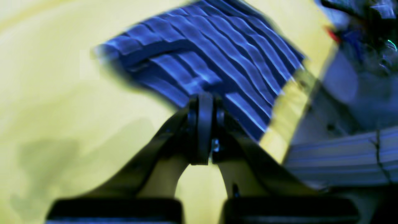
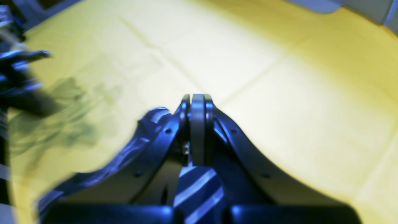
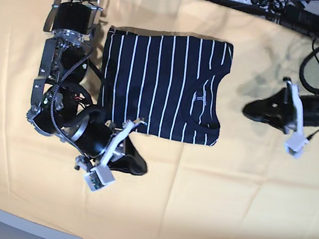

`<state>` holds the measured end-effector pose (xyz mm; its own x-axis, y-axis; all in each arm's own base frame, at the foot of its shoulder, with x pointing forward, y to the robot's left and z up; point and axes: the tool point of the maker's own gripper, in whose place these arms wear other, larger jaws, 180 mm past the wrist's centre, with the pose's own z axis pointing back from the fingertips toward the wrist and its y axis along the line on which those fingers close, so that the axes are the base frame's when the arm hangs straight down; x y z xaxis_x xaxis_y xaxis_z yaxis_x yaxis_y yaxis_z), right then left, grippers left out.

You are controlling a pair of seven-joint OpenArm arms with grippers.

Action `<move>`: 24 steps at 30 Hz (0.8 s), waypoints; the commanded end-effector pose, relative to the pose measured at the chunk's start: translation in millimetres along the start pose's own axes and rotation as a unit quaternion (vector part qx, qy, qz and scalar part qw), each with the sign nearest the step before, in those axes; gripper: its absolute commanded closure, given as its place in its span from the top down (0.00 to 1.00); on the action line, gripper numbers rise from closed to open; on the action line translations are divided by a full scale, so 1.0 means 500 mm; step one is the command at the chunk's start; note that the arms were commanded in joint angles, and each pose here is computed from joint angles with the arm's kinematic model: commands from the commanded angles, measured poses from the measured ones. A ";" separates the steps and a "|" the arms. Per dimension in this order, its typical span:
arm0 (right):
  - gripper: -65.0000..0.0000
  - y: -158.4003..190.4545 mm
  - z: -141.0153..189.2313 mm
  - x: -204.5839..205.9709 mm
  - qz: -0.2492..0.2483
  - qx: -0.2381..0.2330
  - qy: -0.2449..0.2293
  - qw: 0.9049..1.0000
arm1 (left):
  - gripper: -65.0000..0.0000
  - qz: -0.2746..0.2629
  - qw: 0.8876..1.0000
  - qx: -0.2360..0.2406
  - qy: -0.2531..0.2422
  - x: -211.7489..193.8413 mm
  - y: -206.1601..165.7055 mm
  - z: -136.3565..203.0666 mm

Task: Fold the T-shirt properly
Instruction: 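Grasp the folded shirt edges with both grippers and square the bundle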

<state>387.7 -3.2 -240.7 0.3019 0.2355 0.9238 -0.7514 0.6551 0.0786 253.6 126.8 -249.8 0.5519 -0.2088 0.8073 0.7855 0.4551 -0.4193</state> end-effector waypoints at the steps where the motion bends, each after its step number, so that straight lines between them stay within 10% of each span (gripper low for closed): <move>1: 0.00 -0.019 0.000 0.033 0.017 -0.006 -0.020 1.000 | 0.00 -0.037 0.999 -0.025 -0.004 0.025 -0.039 -0.009; 11: 0.00 -0.127 0.000 -0.137 0.014 -0.017 0.155 0.988 | 0.00 -0.157 0.969 -0.071 0.176 -0.144 -0.153 -0.156; 24: 0.00 -0.067 0.010 -0.255 0.057 0.047 0.276 0.958 | 0.00 -0.201 0.949 -0.008 0.245 -0.228 -0.094 -0.190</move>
<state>361.3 -60.1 -373.4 0.4851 0.6690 0.5632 -0.8343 0.5469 0.0690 174.4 41.4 -364.0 0.2795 -0.7308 0.6227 0.9596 0.2340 -0.1562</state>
